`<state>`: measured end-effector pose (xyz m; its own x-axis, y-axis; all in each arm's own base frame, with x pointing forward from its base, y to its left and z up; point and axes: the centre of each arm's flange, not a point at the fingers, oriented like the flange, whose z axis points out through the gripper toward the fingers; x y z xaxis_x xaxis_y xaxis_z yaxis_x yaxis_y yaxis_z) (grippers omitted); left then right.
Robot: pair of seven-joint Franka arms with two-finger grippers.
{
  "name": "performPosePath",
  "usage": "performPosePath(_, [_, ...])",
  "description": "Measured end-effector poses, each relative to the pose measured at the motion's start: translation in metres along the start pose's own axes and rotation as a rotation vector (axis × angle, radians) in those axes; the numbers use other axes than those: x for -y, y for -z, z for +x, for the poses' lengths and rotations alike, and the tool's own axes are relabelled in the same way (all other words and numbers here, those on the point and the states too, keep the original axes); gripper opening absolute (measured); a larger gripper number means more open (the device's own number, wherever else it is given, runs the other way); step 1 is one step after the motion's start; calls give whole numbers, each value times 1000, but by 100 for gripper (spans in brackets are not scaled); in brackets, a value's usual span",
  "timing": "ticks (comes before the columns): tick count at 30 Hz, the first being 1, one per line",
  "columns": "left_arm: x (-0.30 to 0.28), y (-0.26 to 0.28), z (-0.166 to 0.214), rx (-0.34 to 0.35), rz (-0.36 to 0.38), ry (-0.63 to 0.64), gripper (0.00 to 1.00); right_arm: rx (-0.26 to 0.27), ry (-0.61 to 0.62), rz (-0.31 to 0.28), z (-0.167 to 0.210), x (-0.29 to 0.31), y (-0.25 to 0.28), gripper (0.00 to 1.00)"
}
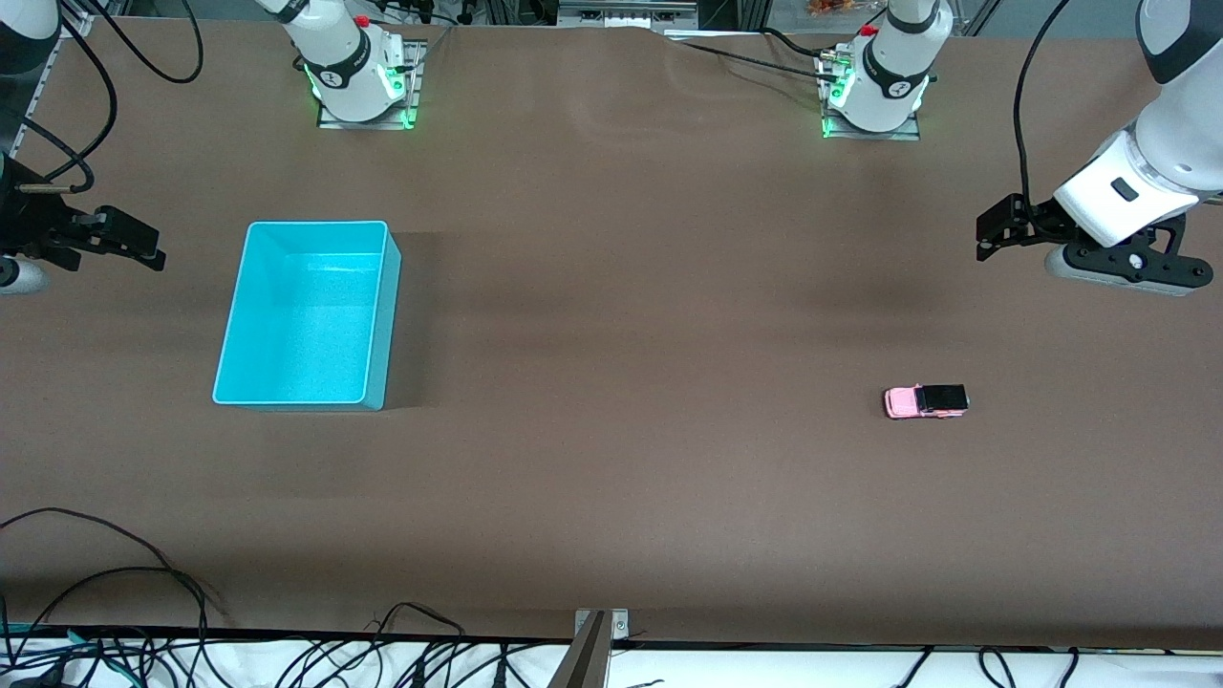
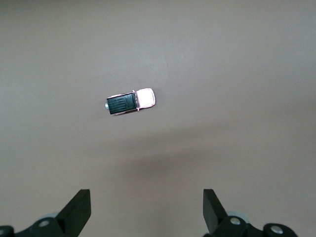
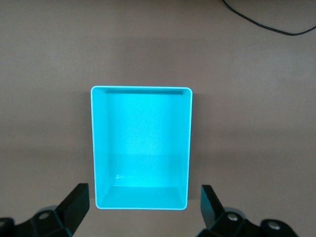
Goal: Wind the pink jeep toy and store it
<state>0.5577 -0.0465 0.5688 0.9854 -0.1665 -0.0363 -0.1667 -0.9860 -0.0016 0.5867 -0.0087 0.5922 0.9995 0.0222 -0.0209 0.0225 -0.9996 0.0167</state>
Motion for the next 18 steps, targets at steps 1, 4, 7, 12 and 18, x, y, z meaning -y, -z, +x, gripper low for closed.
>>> performPosePath(1, [0,0,0,0,0,0,100,0,0,0,0,0,0,100])
performPosePath(4, [0,0,0,0,0,0,100,0,0,0,0,0,0,100])
performPosePath(7, [0,0,0,0,0,0,100,1,0,0,0,0,0,100])
performPosePath(12, [0,0,0,0,0,0,100,1,0,0,0,0,0,100])
performPosePath(18, [2,0,0,0,0,3,100,1,0,0,0,0,0,100])
